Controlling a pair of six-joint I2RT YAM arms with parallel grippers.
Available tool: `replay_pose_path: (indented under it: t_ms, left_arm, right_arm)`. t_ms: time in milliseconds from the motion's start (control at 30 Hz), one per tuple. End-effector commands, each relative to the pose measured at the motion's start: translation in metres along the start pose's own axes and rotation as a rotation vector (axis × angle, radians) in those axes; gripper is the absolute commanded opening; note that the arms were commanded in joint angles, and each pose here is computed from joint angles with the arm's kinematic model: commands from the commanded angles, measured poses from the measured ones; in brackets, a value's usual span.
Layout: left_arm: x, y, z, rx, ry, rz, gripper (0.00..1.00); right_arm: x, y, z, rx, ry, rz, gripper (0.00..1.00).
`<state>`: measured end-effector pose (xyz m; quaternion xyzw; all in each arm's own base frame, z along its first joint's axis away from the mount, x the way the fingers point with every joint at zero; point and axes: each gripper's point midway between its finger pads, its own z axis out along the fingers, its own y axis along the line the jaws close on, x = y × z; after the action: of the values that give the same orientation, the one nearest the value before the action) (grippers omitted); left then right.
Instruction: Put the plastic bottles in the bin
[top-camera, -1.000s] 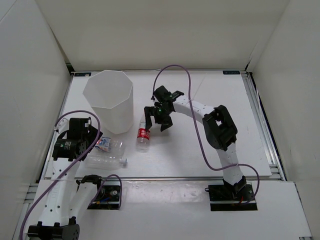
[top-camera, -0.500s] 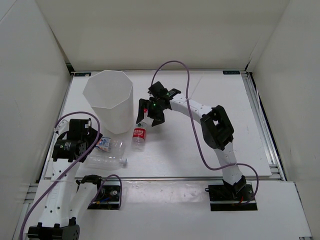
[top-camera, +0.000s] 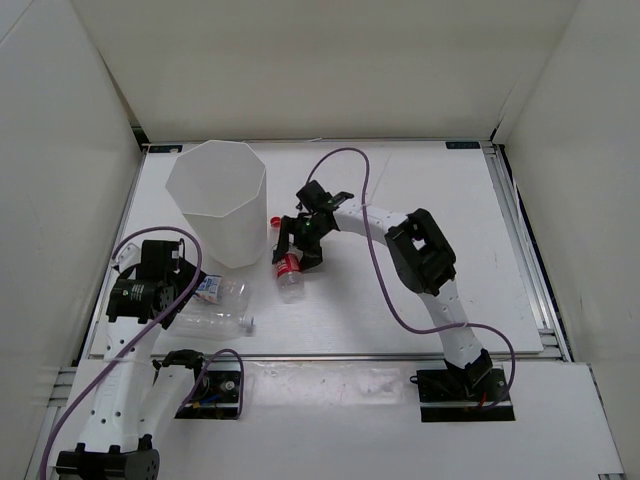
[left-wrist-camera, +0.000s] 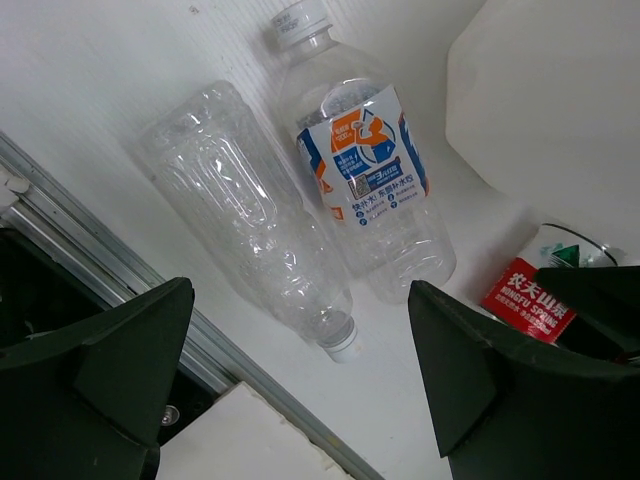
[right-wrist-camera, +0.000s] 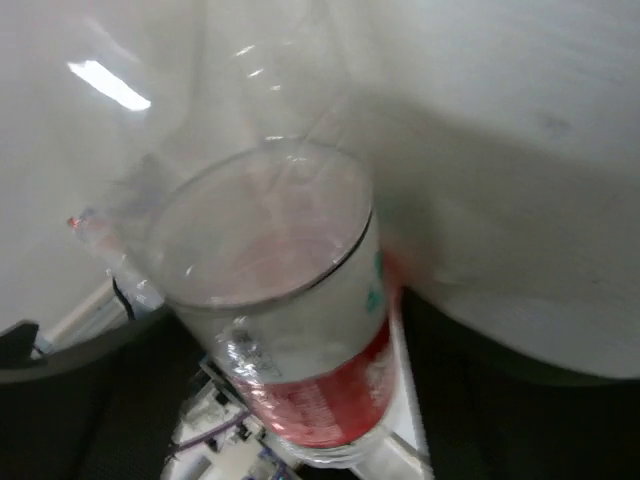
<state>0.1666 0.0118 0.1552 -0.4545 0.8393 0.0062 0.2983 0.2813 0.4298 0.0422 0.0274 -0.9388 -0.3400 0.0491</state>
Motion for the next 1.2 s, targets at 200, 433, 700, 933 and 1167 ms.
replay_pose_path:
  t_ms: [200,433,700,933,1167]
  left_arm:
    - [-0.001,0.003,0.002,-0.007,-0.017,0.005,0.99]
    - [0.012,0.011,0.003,-0.036,0.031,-0.034,0.99]
    - [0.049,0.022,0.02,-0.105,0.17,-0.098,0.99]
    - [0.048,0.026,0.023,-0.123,0.157,-0.093,0.99]
    - [0.05,0.023,0.024,-0.104,0.17,-0.076,0.99]
  right_arm:
    - [0.048,-0.044,-0.024,0.07,0.051,-0.03,0.37]
    - [0.041,0.05,-0.159,-0.083,-0.305,-0.265,0.35]
    - [0.006,0.25,-0.293,-0.468,-0.668,-0.591,0.23]
    - [-0.032,0.305,-0.26,-0.523,-0.84,-0.727,0.29]
    - [-0.059,0.308,-0.237,-0.464,-0.939,-0.759,0.64]
